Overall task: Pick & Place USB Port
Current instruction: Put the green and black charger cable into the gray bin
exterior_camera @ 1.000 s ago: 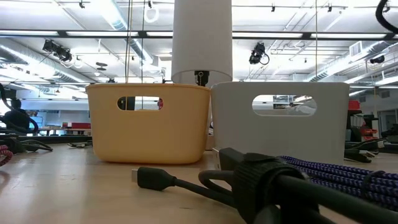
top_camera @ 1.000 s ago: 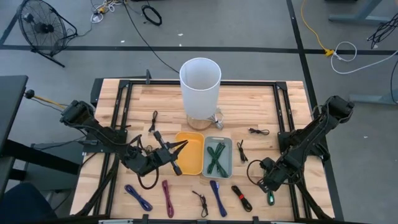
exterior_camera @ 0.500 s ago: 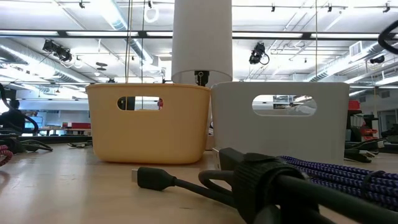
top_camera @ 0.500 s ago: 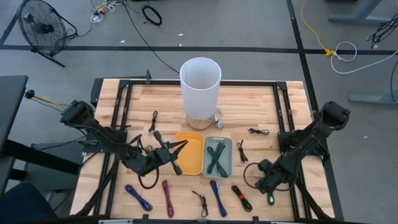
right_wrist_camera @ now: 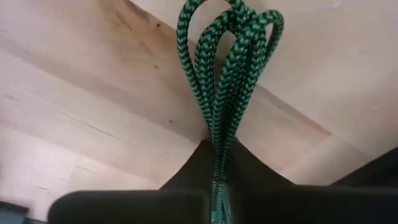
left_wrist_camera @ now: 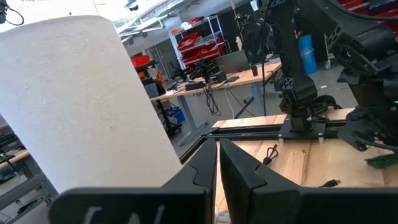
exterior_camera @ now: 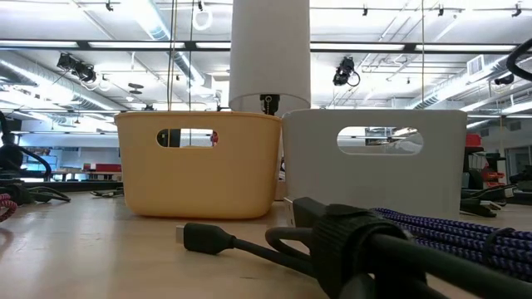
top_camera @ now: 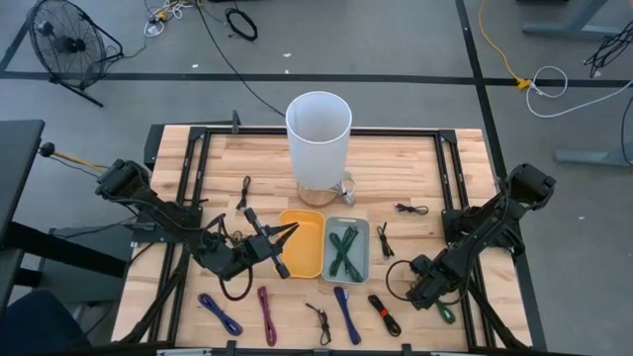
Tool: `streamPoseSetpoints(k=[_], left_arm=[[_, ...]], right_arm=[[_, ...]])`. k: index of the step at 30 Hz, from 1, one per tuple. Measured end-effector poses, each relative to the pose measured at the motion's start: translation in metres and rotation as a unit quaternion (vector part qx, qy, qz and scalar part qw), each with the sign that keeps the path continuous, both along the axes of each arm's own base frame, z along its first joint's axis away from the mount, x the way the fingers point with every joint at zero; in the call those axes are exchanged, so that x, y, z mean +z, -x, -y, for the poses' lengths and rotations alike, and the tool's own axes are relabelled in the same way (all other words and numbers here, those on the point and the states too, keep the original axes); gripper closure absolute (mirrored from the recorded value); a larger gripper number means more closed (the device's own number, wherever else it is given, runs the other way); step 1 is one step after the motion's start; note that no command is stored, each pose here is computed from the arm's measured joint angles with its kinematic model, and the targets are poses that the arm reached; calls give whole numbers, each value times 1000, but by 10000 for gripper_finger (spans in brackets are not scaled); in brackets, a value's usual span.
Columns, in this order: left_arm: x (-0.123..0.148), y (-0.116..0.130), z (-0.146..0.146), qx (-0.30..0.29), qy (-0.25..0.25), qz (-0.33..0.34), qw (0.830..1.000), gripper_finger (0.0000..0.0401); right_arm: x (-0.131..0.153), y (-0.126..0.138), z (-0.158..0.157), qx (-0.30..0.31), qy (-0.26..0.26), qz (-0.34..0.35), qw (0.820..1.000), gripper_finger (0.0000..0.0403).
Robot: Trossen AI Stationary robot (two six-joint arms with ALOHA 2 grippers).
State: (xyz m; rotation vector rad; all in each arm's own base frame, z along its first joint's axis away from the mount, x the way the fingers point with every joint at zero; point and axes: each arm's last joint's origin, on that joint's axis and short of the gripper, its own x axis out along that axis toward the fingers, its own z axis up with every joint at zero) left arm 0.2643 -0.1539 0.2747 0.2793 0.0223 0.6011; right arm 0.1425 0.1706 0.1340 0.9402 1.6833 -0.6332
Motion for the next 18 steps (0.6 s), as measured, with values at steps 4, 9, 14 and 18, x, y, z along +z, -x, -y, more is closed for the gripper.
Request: streamPoseSetpoints(k=[4, 9, 14, 18], left_arm=[[0, 0, 0, 0, 0, 0, 1000, 376], [0, 0, 0, 0, 0, 0, 1000, 376], [0, 0, 0, 0, 0, 0, 1000, 376], [0, 0, 0, 0, 0, 0, 1000, 376]], right_arm=[[27, -6, 2, 6, 2, 53, 999, 395], [88, -16, 6, -6, 48, 202, 978, 397], [147, -32, 6, 1, 140, 393, 909, 397], [170, -50, -2, 21, 208, 527, 824, 397]])
